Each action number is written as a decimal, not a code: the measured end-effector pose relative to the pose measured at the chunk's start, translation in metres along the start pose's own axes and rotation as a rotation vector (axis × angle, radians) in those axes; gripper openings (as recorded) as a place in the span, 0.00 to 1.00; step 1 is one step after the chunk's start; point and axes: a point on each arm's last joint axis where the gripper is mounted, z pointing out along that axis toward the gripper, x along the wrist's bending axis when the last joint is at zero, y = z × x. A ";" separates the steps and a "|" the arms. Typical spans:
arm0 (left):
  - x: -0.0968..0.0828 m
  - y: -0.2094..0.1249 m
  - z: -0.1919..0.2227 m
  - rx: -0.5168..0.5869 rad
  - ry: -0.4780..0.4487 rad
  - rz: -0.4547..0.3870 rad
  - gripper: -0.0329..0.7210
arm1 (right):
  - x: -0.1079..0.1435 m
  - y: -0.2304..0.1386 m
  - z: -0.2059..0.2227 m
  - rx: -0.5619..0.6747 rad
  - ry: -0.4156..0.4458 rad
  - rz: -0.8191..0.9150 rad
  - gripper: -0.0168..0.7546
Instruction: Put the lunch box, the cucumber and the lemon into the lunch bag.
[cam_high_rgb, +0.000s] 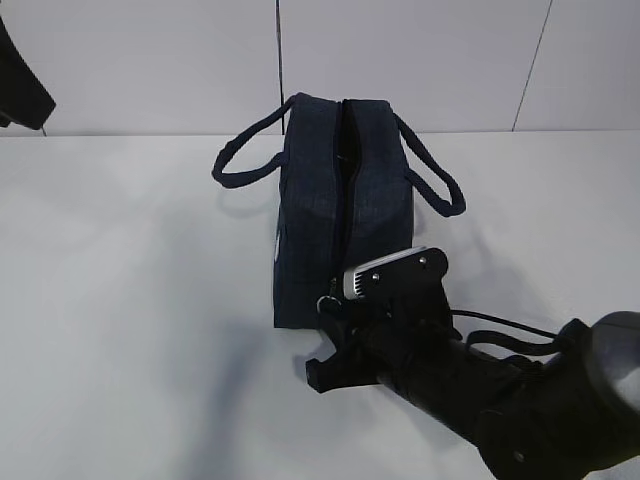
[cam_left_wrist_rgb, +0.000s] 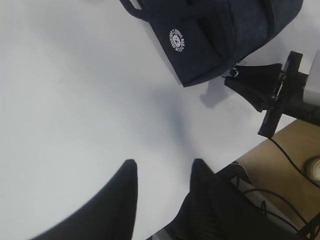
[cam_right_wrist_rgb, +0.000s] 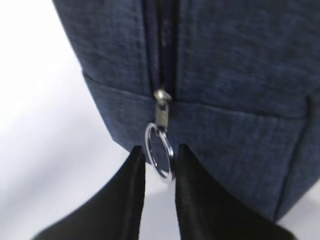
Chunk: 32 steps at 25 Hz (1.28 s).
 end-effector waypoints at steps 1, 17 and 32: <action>0.000 0.000 0.000 0.000 0.000 0.000 0.36 | 0.000 0.001 0.000 -0.002 0.002 -0.001 0.23; 0.000 0.000 0.000 0.000 0.000 0.000 0.36 | 0.001 0.002 0.001 -0.025 0.005 -0.004 0.24; -0.003 0.001 0.000 -0.006 -0.035 -0.012 0.36 | 0.000 0.001 0.001 -0.013 0.004 -0.004 0.13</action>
